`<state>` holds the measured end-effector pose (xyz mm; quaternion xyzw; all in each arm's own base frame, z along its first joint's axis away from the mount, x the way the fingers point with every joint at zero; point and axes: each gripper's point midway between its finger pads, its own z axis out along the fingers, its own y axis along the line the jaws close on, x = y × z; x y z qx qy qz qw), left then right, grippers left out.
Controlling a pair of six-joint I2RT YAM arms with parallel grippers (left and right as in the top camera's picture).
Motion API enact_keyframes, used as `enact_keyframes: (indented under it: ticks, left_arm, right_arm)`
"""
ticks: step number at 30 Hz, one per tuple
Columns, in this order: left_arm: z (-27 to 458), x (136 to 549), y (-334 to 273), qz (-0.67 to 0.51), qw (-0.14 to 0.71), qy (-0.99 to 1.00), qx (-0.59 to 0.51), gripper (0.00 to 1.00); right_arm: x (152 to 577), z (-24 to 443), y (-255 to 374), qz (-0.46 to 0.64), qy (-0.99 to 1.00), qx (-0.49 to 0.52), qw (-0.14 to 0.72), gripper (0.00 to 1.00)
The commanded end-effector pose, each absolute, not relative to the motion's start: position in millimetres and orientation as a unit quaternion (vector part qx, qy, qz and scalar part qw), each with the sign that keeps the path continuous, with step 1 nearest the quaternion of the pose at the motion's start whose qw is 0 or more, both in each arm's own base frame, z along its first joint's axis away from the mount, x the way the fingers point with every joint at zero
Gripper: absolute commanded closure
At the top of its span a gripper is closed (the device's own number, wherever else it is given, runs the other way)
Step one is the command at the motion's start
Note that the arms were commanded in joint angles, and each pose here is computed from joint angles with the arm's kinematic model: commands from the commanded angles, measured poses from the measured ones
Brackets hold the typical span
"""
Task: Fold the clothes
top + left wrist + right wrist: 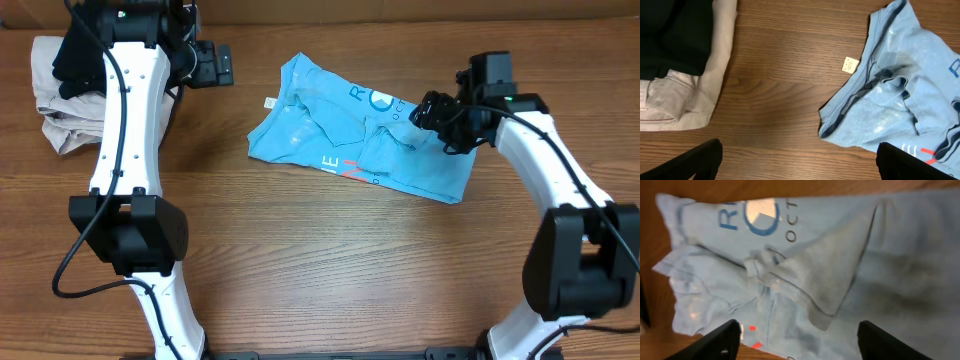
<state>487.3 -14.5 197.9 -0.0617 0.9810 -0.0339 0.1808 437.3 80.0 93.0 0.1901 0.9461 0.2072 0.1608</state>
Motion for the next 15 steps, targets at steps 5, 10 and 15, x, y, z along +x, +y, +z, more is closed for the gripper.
enact_keyframes:
  ticks: [5, 10, 15]
  left_arm:
    - [191, 493, -24, -0.041, 0.177, 0.982, -0.043, 0.00]
    - [191, 493, -21, -0.034, 0.178, 0.982, -0.044, 0.00]
    - [191, 493, -21, -0.034, 0.178, 0.982, -0.044, 0.00]
  right_arm:
    - [445, 56, 89, 0.179, 0.951, 0.214, 0.135, 0.29]
    - [453, 45, 100, 0.183, 0.951, 0.204, 0.143, 0.56]
    - [466, 49, 105, 0.198, 0.944, 0.207, 0.166, 0.96]
